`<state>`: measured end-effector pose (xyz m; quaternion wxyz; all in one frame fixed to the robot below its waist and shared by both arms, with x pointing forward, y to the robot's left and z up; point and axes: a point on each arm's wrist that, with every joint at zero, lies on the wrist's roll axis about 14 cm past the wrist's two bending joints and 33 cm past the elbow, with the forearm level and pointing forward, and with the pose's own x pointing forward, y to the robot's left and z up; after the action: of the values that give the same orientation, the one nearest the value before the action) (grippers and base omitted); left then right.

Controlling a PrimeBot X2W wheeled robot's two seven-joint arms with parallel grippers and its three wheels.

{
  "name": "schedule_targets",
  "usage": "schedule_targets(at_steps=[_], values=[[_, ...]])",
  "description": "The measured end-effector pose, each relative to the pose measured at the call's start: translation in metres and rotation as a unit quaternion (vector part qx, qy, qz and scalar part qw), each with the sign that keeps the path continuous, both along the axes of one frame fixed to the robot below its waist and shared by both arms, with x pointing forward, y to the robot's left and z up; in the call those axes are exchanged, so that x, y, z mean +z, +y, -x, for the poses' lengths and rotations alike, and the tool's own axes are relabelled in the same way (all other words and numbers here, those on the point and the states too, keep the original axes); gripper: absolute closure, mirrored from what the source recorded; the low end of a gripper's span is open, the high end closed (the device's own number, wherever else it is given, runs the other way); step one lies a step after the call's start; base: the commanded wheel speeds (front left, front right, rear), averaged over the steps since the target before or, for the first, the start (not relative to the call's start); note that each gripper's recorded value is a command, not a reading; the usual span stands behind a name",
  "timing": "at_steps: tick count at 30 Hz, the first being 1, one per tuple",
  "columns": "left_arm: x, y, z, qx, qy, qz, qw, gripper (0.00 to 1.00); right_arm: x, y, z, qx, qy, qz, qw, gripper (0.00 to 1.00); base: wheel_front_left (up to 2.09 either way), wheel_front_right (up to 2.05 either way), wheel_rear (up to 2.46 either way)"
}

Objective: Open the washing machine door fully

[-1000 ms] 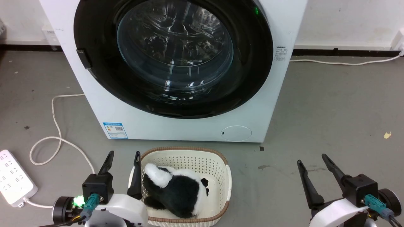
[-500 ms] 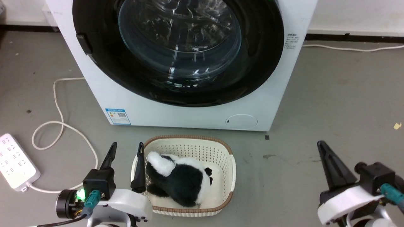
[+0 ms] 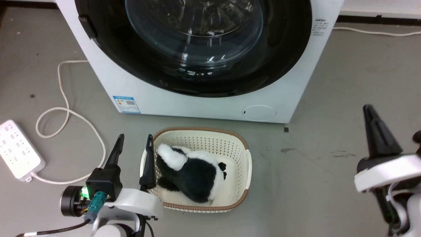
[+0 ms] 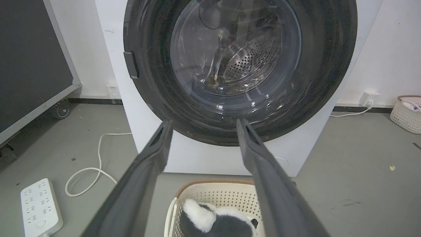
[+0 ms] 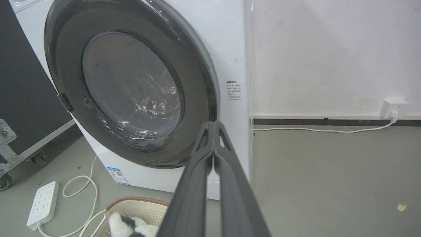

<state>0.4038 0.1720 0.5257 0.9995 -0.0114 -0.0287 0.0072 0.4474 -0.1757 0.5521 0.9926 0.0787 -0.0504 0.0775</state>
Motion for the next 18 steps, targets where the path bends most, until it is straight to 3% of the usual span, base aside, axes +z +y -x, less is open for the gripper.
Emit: schedule_targets(at_steps=[5, 13, 18], values=[[-0.004, 0.004, -0.006, 0.011, 0.000, 0.006, 1.000, 0.00, 0.002, -0.009, -0.031, -0.006, 0.017, -0.068, 0.998, 1.00, 0.00, 0.00, 0.00], [-0.008, 0.006, -0.012, 0.018, -0.002, 0.009, 1.000, 0.00, -0.003, -0.016, -0.071, -0.009, 0.051, -0.132, 0.990, 1.00, 0.00, 0.00, 0.00], [-0.010, 0.011, -0.018, 0.028, -0.003, 0.013, 1.000, 0.00, -0.008, -0.013, -0.100, -0.001, 0.081, -0.187, 0.979, 1.00, 0.00, 0.00, 0.00]])
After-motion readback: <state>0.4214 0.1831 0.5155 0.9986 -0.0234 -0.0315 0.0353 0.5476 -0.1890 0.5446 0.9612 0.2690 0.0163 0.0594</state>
